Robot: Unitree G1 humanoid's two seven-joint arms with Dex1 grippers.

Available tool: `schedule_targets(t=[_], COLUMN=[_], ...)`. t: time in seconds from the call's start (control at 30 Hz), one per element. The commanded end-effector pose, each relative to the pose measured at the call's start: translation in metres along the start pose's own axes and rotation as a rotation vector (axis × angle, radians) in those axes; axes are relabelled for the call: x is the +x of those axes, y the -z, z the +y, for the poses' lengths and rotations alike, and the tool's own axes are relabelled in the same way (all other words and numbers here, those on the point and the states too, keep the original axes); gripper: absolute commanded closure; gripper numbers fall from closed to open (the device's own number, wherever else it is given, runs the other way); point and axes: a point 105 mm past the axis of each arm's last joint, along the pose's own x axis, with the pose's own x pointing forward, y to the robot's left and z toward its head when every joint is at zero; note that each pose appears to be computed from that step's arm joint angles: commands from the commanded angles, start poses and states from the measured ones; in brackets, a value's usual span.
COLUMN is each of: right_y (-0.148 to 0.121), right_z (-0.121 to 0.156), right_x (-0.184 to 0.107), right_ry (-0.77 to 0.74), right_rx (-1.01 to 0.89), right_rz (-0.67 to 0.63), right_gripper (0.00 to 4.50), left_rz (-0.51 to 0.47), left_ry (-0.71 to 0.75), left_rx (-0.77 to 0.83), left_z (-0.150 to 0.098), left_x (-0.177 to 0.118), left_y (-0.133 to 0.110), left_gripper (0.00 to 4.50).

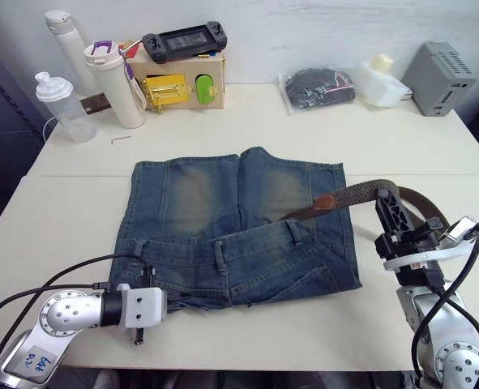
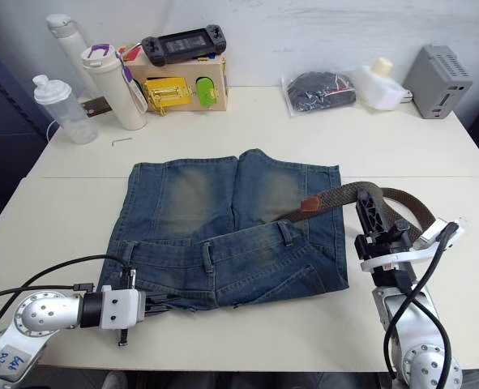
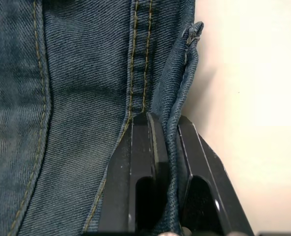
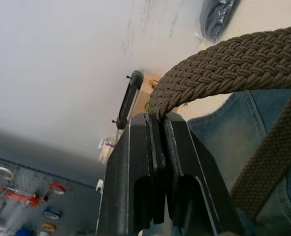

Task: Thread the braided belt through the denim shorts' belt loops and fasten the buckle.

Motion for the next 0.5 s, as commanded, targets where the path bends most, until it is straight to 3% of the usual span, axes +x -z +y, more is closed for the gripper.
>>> schedule_targets(t=[0.03,0.13,0.17,0.27,0.33,0.4,0.5], right_y=[-0.002,0.001,0.001,-0.001,-0.005,-0.005,0.003], right_z=[0.007,0.000,-0.001,0.000,-0.002,-0.005,-0.010], right_x=[0.001,0.002,0.004,0.010,0.014,0.017,0.019], right_ry=[-0.021,0.015,0.015,0.005,0.009,0.021,0.035], right_rx=[-0.016,-0.038,-0.043,-0.065,-0.070,-0.074,-0.078], right_rz=[0.036,0.100,0.113,0.128,0.129,0.138,0.175], right_gripper=[4.50,4.50,4.50,4.50,4.50,4.50,4.50], left_rz=[0.006,-0.062,-0.150,-0.350,-0.413,-0.435,-0.415], left_ry=[-0.039,-0.036,-0.059,0.004,0.092,0.134,0.098], left_rx=[-0.035,-0.114,-0.176,-0.295,-0.349,-0.383,-0.375], left_z=[0.008,0.020,0.031,0.043,0.039,0.037,0.045], left_x=[-0.002,-0.008,-0.014,-0.029,-0.034,-0.034,-0.018], left_y=[0.002,-0.013,-0.030,-0.076,-0.096,-0.104,-0.099], left_gripper=[2.75,1.43,1.03,1.03,1.03,1.03,1.03])
